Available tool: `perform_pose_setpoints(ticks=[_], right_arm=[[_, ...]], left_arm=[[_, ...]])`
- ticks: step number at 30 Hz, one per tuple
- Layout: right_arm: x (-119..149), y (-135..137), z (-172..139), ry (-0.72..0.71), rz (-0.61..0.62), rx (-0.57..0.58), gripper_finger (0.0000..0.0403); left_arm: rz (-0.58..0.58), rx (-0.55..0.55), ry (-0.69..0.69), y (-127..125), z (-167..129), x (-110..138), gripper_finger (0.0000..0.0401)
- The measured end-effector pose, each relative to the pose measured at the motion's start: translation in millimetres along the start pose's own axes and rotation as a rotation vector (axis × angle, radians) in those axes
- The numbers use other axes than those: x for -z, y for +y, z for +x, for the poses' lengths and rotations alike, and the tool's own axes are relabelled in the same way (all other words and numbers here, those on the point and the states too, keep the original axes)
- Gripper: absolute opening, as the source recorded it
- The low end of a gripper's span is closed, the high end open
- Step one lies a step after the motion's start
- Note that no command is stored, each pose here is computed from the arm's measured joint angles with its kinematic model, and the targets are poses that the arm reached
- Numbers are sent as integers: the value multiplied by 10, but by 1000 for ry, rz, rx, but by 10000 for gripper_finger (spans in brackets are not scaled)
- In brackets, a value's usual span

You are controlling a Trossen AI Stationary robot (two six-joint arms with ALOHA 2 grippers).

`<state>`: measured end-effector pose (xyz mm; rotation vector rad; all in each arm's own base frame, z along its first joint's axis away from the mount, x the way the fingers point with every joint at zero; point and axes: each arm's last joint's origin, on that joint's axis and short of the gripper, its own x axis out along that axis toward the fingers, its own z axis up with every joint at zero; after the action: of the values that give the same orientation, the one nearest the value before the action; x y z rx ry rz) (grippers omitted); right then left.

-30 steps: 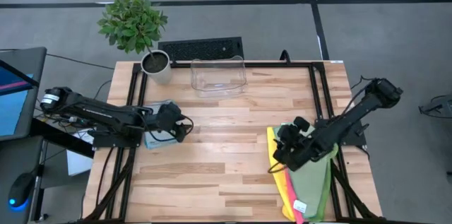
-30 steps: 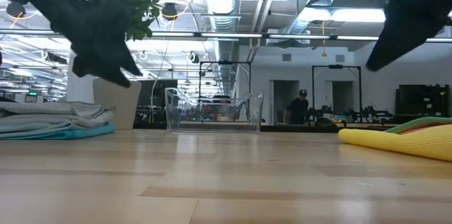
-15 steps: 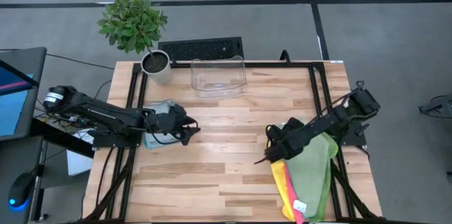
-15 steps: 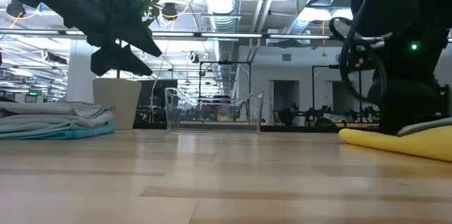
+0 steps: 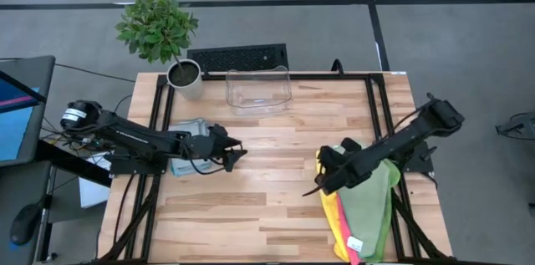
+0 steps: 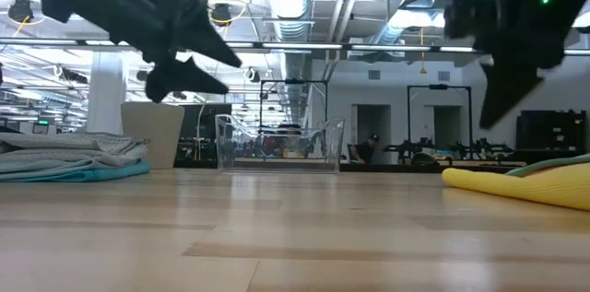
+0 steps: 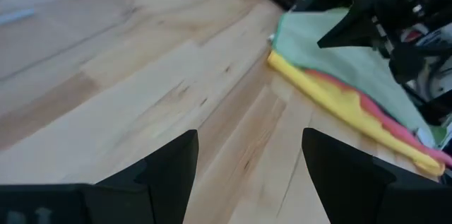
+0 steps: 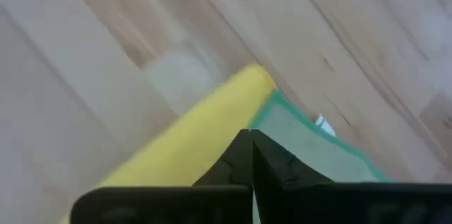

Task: Fold microfiber towels
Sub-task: Fold the light green microfiber cloth

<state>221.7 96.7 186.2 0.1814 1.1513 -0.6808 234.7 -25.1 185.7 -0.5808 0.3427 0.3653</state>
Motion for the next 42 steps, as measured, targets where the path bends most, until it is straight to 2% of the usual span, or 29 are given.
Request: perform_pose_setpoints(ticks=[6, 8, 10, 12, 15, 19, 22, 28, 33, 38, 42], right_arm=[[-61, -42, -283, -75, 16, -115, 11], [12, -37, -321, -17, 8, -140, 23], [117, -1, -360, 57, -1, -173, 52], [268, 33, -421, 143, -6, -196, 89], [492, 116, -539, 231, 33, -254, 146], [817, 159, -715, 269, 124, -278, 208], [1049, 161, -822, 284, 179, -284, 232], [1360, 122, -952, 257, 272, -298, 235], [1474, 60, -992, 223, 305, -284, 220], [1511, 39, -1005, 223, 323, -277, 206], [1511, 41, -1005, 223, 323, -278, 197]], left_arm=[[25, 51, -58, -49, 215, 71, 247], [23, 100, -62, -86, 347, 79, 247], [65, 175, -46, -170, 507, 72, 247], [151, 233, -15, -315, 719, 46, 247], [341, 271, 49, -558, 1062, -31, 247], [579, 260, 123, -831, 1539, -297, 247], [726, 241, 166, -898, 1864, -506, 247], [909, 321, 255, -844, 2380, -742, 247], [1124, 320, 279, -861, 2746, -667, 247], [1166, 278, 292, -811, 3054, -663, 247], [1193, 259, 295, -748, 3130, -753, 247]])
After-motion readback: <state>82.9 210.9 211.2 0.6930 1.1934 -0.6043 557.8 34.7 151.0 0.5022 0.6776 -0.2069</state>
